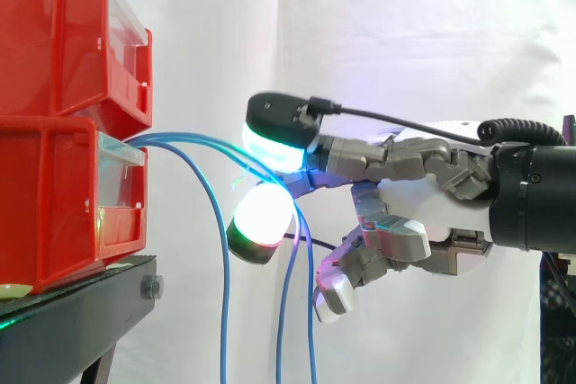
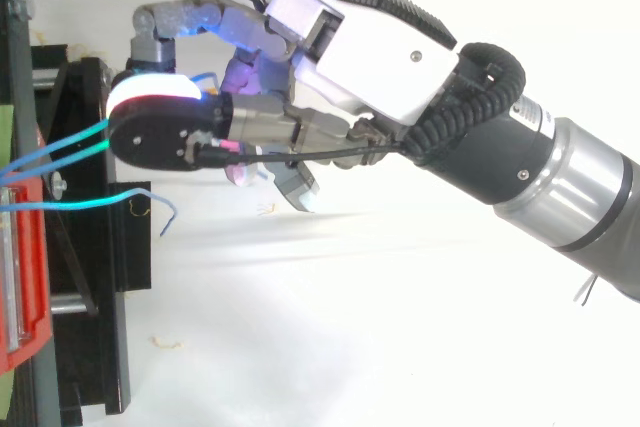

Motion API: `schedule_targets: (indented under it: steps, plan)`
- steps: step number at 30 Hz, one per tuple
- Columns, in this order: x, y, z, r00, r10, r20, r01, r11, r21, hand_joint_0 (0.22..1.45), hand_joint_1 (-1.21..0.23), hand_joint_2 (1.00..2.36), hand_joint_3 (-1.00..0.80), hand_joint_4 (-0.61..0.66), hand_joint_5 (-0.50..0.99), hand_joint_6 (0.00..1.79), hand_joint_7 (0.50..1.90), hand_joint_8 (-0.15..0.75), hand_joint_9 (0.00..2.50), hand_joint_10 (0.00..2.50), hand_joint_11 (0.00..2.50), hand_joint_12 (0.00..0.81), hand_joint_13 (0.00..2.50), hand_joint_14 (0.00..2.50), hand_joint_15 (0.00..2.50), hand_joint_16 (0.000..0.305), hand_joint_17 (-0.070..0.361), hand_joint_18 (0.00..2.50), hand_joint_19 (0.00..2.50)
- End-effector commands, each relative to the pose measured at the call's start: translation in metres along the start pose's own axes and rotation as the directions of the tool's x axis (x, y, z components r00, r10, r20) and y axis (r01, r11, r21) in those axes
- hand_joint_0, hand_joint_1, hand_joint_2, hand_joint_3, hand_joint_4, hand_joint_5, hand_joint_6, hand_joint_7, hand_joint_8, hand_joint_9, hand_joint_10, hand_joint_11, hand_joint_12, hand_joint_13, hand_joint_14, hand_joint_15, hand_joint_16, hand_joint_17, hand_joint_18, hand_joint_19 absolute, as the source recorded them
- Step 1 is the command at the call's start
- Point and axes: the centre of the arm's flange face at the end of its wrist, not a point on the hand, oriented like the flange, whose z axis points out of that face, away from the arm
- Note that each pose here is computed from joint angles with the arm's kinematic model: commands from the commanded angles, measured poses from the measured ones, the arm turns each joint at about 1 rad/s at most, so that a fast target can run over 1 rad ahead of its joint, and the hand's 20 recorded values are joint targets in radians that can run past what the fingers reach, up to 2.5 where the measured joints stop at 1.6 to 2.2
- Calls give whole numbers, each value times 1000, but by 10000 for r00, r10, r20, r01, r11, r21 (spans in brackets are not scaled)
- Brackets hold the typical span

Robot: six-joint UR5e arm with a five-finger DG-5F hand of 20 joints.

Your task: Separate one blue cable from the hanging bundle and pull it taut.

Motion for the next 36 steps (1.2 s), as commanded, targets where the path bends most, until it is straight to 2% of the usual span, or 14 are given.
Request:
schedule_targets:
  steps: [1, 6, 14, 18, 22, 29, 30, 31, 32, 34, 36]
  plan:
    - [0, 0, 0, 10000, 3, 2, -3, 10000, -3, 715, -497, 1000, -500, 60, 151, 502, 1339, 62, 2237, 29, 709, 321, 1541, 22, 768, 46, 104, 1036, 758]
    - [-1, 0, 0, 10000, 2, 67, -3, 10000, 38, 739, -595, 1008, -423, 50, 152, 502, 1342, 65, 2240, 30, 722, 329, 1538, 21, 771, 46, 104, 1038, 755]
    - [-2, 0, 0, 9998, -127, 143, 127, 9999, 33, 715, -711, 1017, -223, 24, 150, 502, 1359, 133, 2184, 30, 725, 329, 1500, 20, 775, 48, 109, 999, 748]
    - [-1, 0, 1, 9998, -127, 143, 127, 9999, 33, 683, -860, 1015, -164, 69, 149, 501, 1379, 189, 2147, 30, 729, 347, 1489, 19, 758, 53, 120, 1017, 711]
    - [-3, 0, 1, 9998, -129, 157, 129, 9999, 40, 668, -983, 1016, -166, 88, 141, 502, 1425, 205, 2049, 26, 726, 354, 1430, 20, 758, 55, 124, 986, 712]
    - [-1, 0, 0, 9998, -157, 124, 156, 9999, 63, 673, -1072, 1013, -292, 126, 84, 612, 1230, 230, 1905, 26, 766, 361, 1295, 22, 793, 54, 122, 872, 753]
    - [-1, 0, 0, 9998, -157, 124, 156, 9999, 63, 634, -1080, 1005, -419, 128, 80, 616, 1226, 226, 1888, 28, 769, 360, 1274, 22, 793, 55, 123, 860, 757]
    - [-1, -1, 0, 9998, -167, 117, 166, 9998, 73, 591, -1068, 1000, -497, 134, 79, 616, 1226, 229, 1889, 29, 766, 366, 1272, 21, 795, 56, 125, 858, 755]
    - [-3, 0, 1, 9998, -149, 144, 148, 9999, 60, 548, -1040, 1000, -500, 136, 81, 612, 1232, 228, 1894, 28, 758, 368, 1281, 21, 788, 57, 129, 868, 746]
    - [-1, -1, 0, 9998, -167, 117, 166, 9998, 73, 410, -819, 1000, -500, 153, 109, 551, 1335, 235, 1950, 24, 699, 396, 1348, 18, 741, 69, 155, 966, 672]
    - [-1, -1, 0, 9998, -167, 117, 166, 9998, 73, 373, -662, 1000, -500, 136, 136, 500, 1437, 216, 2017, 23, 626, 398, 1398, 17, 705, 74, 166, 1016, 644]
